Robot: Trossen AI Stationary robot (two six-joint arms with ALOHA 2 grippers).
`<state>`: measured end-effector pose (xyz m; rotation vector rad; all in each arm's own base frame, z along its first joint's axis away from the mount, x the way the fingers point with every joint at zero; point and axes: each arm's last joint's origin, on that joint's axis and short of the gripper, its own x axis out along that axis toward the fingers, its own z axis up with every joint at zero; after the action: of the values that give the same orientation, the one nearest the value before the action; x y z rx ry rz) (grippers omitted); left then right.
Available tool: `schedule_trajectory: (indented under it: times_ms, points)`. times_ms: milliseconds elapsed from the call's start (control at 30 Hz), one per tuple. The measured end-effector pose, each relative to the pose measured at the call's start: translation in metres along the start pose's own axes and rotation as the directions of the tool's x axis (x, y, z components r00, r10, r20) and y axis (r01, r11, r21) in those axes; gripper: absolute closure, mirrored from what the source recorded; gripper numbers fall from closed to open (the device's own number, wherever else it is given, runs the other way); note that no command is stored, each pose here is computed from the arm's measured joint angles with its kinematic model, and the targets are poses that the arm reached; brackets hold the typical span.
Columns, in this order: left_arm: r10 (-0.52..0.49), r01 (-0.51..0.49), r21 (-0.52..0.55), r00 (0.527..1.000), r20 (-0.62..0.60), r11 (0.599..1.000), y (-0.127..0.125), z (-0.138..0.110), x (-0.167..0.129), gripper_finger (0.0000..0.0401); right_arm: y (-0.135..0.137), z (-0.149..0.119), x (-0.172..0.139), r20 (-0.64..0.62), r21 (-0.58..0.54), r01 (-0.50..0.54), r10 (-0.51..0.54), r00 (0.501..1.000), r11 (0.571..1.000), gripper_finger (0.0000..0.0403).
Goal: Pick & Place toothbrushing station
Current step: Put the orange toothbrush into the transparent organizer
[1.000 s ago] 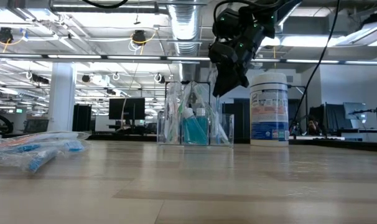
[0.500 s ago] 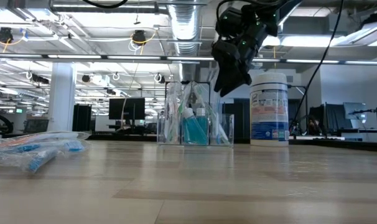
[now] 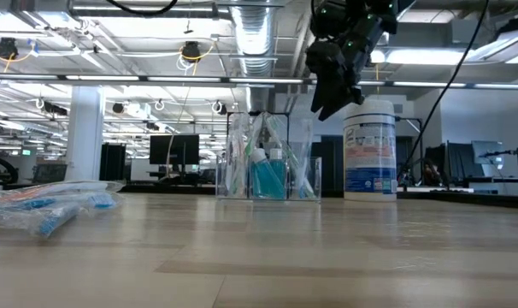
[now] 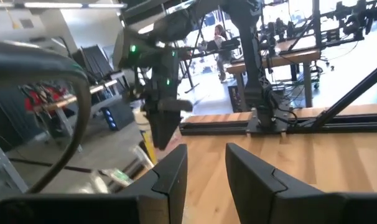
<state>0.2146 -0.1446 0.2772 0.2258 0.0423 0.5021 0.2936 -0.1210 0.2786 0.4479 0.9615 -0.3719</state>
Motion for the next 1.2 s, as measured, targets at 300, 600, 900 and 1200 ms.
schedule_trajectory:
  times_ms: [300,600,900,1200]
  points:
    - [-0.095,0.084,-0.163,0.993,-0.063,0.983,-0.012,-0.015,-0.02,0.0297,0.033,-0.013,-0.018,0.0,-0.095,-0.06,0.061,0.998,0.994,0.0258]
    - [-0.265,0.179,-0.373,0.945,-0.192,0.91,-0.015,-0.037,-0.022,0.0297,0.06,-0.022,-0.017,-0.025,-0.178,-0.107,0.104,0.994,0.978,0.0275]
    - [-0.441,0.165,-0.54,0.787,-0.432,0.825,-0.007,-0.061,-0.008,0.0297,0.07,-0.026,-0.017,-0.034,-0.226,-0.125,0.12,0.992,0.966,0.028]
    - [-0.503,0.048,-0.616,0.628,-0.594,0.786,-0.002,-0.076,-0.012,0.0297,0.07,-0.026,-0.017,-0.03,-0.226,-0.125,0.121,0.992,0.966,0.028]
